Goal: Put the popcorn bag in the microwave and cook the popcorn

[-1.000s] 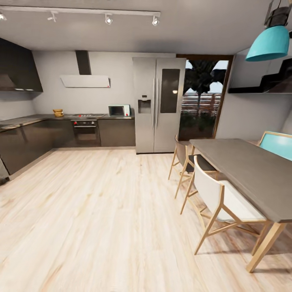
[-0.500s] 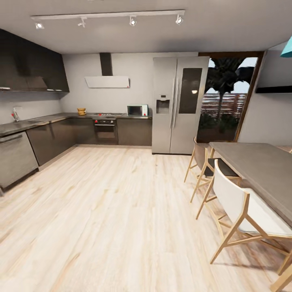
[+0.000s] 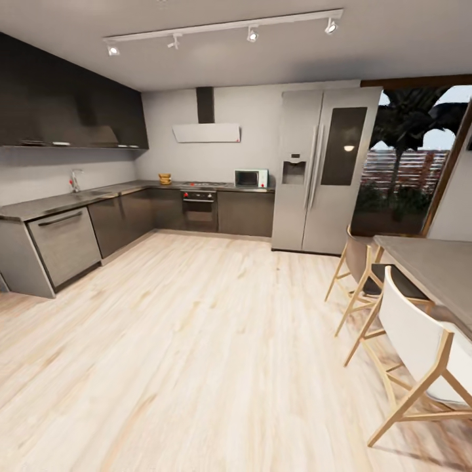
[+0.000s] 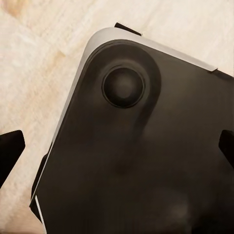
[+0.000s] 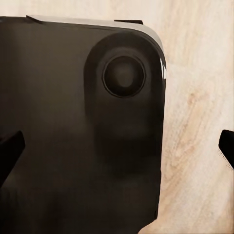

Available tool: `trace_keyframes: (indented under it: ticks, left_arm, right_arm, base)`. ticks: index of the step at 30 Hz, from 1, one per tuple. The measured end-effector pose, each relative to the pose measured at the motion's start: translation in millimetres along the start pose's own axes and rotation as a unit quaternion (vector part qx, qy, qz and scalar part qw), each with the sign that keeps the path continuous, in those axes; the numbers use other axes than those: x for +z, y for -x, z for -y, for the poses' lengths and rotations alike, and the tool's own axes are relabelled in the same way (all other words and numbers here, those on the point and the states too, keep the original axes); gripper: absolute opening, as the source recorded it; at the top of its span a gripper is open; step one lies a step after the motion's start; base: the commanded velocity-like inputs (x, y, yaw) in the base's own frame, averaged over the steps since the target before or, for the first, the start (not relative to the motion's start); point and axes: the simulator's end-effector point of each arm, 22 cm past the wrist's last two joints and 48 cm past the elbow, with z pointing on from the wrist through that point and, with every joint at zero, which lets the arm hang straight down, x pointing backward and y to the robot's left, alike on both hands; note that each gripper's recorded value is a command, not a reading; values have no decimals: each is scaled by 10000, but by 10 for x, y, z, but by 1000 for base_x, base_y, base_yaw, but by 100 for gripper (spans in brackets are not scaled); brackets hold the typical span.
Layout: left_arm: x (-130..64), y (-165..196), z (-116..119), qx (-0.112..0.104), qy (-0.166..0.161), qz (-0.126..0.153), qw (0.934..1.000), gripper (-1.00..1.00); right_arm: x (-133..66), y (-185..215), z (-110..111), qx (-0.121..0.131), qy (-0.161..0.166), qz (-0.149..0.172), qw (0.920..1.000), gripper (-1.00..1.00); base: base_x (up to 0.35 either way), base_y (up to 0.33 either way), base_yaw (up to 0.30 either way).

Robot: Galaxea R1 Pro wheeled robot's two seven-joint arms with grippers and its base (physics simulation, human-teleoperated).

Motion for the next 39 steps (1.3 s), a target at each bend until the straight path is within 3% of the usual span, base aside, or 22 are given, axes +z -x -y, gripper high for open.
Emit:
trace_keyframes:
  ticks: [15,25,39]
  left_arm:
    - [0,0,1,16,-2,0,10000,100]
    - [-1,-3,2,31,-5,-7,10000,100]
    - [-1,-10,-2,18,3,-20,10000,100]
  right_arm:
    - [0,1,5,3,-4,4,10000,100]
    - [0,-3,45,17,-31,-2,10000,100]
    - [-1,-7,44,-13,-22,-9,10000,100]
  base:
    - [0,0,266]
    - [55,0,25]
    - [314,0,0]
